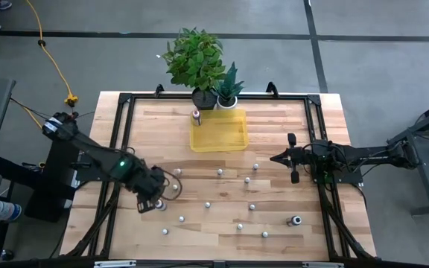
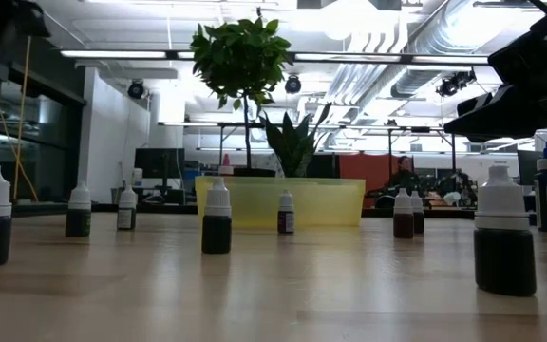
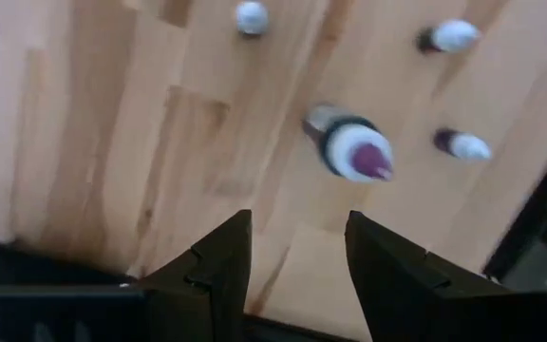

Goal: Pick & Place food coloring
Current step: Put the large purple food coloring bottle into the yellow bin

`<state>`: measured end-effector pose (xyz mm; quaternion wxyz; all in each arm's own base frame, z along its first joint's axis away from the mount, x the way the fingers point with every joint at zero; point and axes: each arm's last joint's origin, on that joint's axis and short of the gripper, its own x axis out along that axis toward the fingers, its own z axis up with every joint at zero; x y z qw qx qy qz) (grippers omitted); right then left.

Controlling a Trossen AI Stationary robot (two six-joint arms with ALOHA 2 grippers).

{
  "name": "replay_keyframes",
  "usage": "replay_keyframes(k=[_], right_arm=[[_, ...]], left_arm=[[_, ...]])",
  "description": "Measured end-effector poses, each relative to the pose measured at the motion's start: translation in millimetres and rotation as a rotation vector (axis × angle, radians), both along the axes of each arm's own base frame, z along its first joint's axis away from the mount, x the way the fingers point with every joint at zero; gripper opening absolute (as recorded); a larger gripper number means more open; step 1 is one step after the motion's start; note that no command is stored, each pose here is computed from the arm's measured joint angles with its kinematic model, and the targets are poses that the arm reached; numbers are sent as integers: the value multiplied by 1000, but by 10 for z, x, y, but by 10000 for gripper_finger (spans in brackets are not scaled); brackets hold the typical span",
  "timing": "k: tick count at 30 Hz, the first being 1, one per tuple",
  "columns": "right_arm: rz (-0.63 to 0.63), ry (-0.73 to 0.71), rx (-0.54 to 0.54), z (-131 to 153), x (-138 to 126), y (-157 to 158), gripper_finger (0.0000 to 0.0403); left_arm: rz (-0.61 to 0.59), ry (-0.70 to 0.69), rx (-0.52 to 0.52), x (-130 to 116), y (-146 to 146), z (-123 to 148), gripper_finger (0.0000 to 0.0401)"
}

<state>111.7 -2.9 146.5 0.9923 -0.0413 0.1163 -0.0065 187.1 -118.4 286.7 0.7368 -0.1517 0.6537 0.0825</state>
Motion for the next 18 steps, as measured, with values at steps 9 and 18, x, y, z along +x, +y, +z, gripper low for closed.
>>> replay_keyframes(k=[9, 18], right_arm=[[0, 1, 0, -1, 0, 0, 0], [0, 1, 0, -1, 0, 0, 0]], left_arm=[[-173, -96, -3, -55, -249, 1, 163], [-212, -123, 87, -3, -344, -93, 163]])
